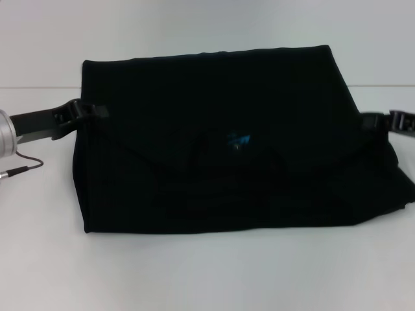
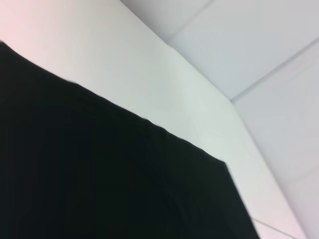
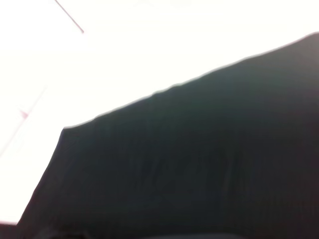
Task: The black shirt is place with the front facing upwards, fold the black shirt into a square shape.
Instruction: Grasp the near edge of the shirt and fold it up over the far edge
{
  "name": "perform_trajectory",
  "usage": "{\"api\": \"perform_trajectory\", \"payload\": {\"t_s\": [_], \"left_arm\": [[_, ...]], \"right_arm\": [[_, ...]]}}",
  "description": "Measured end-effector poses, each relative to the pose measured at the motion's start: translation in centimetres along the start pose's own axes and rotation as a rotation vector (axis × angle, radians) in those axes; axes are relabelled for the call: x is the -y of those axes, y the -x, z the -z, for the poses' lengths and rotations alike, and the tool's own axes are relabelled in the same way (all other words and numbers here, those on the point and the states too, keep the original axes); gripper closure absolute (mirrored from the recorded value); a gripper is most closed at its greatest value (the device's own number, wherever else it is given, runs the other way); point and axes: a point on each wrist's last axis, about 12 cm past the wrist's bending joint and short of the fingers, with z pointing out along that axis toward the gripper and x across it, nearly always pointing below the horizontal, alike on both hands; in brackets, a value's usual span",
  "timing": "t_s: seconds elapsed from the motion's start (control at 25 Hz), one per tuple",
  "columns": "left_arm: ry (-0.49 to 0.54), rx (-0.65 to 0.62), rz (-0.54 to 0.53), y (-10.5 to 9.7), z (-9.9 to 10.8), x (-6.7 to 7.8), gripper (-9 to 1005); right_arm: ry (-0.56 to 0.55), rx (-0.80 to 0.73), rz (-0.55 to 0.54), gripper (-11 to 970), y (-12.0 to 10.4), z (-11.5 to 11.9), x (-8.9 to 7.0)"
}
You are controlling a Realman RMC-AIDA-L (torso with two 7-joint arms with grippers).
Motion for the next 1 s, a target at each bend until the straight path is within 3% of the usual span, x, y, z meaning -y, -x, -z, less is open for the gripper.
{"api": "perform_trajectory", "payload": {"t_s": [0.4, 0.72, 0.8, 1.0], "left_arm": [[0.061, 0.098, -0.03, 0.5, -1.2, -0.1, 951], [0.135, 0.133, -0.057, -0.6, -3.2, -0.1, 950], [0.155, 0.145, -0.073, -1.0, -3.8, 0.0, 950], [0.163, 0.174, -0.076, -1.5, -4.3, 0.1, 834]], "right_arm": [[-0.007, 0.099, 0.098, 903, 1.9, -1.4, -1.2], [-0.106, 0.072, 0.163, 883, 0.8, -4.6, -2.1], [-0.116, 0.076, 0.163, 807, 0.7, -4.8, -2.1], [-0.156, 0.107, 0.143, 636, 0.5, -4.8, -1.6]]}}
